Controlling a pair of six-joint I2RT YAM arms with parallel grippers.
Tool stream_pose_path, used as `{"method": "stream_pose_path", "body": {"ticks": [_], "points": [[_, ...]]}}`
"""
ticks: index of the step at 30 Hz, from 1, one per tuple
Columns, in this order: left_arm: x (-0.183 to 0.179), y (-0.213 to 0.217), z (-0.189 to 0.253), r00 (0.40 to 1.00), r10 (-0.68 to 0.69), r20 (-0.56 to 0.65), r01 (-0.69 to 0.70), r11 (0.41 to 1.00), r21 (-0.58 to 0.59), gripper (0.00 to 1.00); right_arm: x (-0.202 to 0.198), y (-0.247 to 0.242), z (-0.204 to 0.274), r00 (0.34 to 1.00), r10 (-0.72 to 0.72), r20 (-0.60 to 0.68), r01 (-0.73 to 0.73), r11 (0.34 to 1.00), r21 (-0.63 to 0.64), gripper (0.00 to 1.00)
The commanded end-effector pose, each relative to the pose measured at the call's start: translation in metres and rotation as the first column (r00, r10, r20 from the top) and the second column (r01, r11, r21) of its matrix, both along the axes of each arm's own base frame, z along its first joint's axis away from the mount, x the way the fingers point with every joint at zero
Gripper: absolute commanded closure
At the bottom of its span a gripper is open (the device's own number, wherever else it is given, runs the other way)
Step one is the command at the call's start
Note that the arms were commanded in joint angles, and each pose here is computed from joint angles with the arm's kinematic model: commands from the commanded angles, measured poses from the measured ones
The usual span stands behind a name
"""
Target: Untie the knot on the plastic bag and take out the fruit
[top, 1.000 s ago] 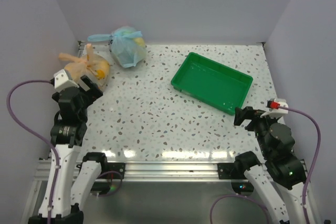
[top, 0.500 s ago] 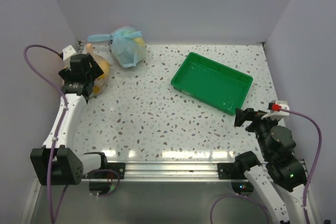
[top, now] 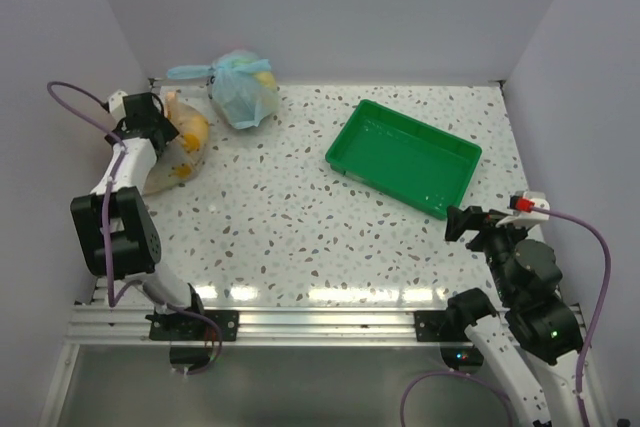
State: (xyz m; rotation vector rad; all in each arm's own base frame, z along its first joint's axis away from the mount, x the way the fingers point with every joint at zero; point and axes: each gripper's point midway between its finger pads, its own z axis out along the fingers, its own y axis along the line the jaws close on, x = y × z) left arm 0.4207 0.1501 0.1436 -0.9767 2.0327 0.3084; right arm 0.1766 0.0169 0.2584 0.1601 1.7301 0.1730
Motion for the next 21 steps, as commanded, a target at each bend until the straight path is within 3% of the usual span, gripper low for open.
{"method": "stream_pose_path", "body": {"ticks": [1,2,3,6,9,15,18,21], "points": [[0.008,-0.003,0.0,1.0,-0.009,0.016,0.009,0.999,-0.041,0.12,0.005,0.006,0.009,0.999,0.026,0.025,-0.026,1.0,0.007,0.01],[0.006,-0.006,-0.005,1.0,-0.02,0.005,0.021,0.999,-0.049,0.19,0.006,0.007,0.008,0.999,0.027,0.018,-0.027,1.0,0.006,0.01],[0.004,-0.008,-0.007,1.0,-0.031,0.0,0.031,0.998,-0.057,0.41,0.006,0.008,0.009,0.999,0.031,0.019,-0.032,0.999,0.007,0.01],[-0.004,-0.016,-0.011,0.998,-0.068,-0.007,0.068,0.995,-0.069,0.78,0.007,0.009,0.007,0.999,0.038,0.009,-0.038,0.999,0.005,0.01],[-0.013,-0.024,-0.006,0.991,-0.131,-0.005,0.13,0.989,-0.063,1.0,0.008,0.011,0.006,0.999,0.046,-0.002,-0.046,0.999,-0.002,0.01],[-0.02,-0.073,0.031,0.943,-0.319,0.093,0.327,0.942,-0.076,1.0,0.013,0.02,0.002,0.995,0.092,-0.04,-0.094,0.995,-0.034,0.01],[-0.024,-0.116,0.055,0.889,-0.437,0.133,0.447,0.893,-0.05,1.0,0.014,0.019,0.0,0.994,0.081,-0.072,-0.084,0.996,-0.036,0.01],[-0.033,-0.17,0.067,0.808,-0.558,0.188,0.578,0.813,-0.07,1.0,0.016,0.035,0.006,0.984,0.159,-0.082,-0.16,0.987,-0.01,0.01]]}}
